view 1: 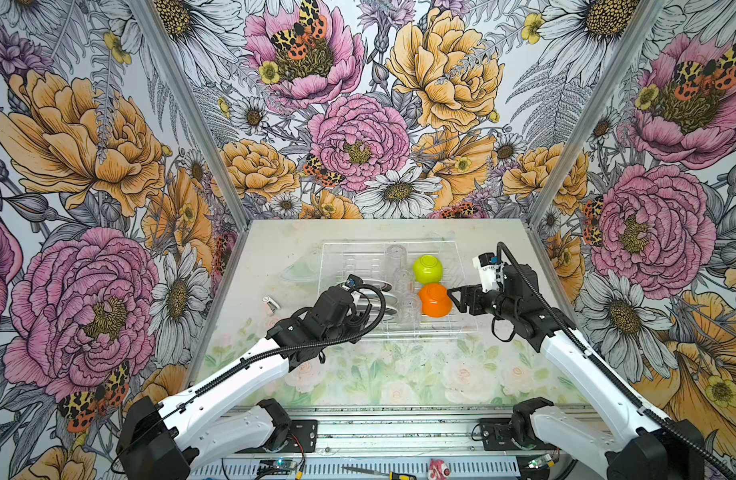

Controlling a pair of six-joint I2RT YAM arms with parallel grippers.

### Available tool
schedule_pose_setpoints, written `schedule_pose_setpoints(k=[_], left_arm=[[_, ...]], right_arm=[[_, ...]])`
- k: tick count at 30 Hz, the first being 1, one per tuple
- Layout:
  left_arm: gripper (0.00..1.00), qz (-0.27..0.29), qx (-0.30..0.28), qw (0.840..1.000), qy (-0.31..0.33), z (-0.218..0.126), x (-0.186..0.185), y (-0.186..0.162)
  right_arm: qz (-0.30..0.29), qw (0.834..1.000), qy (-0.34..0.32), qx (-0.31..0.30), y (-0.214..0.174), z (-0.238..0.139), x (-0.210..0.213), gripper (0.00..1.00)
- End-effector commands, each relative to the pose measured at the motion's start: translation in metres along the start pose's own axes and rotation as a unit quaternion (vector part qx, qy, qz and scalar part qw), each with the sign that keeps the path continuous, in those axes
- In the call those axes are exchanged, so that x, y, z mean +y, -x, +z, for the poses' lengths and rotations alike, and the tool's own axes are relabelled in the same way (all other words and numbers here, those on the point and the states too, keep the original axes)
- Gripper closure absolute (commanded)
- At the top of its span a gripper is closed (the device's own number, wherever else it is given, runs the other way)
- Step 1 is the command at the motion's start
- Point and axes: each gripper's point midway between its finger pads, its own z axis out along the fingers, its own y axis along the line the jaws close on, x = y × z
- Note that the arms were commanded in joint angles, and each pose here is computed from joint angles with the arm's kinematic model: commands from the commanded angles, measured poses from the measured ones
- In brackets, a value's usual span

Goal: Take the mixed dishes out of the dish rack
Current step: 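Lower the left gripper onto the rim of the nearest white plate, then grasp the nearest white plate with the left gripper and lift it upright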

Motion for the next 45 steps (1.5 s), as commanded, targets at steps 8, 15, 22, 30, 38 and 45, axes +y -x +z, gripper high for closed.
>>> schedule_pose_setpoints(k=[8,15,22,30,38,45], left_arm=[[0.45,0.03,0.007,0.999,0.023,0.006,0.005,0.002],[0.45,0.06,0.023,0.998,0.021,0.014,0.001,-0.005],[0.41,0.103,0.033,0.993,0.05,0.024,0.004,-0.003],[0.59,0.138,0.017,0.986,0.089,0.023,0.008,0.005],[0.71,0.148,-0.033,0.981,0.118,0.013,0.019,0.005],[0.81,0.148,-0.085,0.975,0.141,-0.001,0.029,0.012]], right_arm=[[-0.005,1.0,0.008,-0.008,0.003,-0.002,0.005,0.2],[-0.005,1.0,0.001,-0.012,0.006,-0.003,0.003,0.2],[0.0,1.0,-0.007,-0.007,0.007,0.001,-0.001,0.2],[0.003,1.0,-0.016,-0.012,0.01,0.0,-0.003,0.2],[0.008,0.999,-0.03,-0.01,0.009,0.003,-0.01,0.2],[0.019,0.999,-0.032,-0.003,0.01,0.009,-0.012,0.2]])
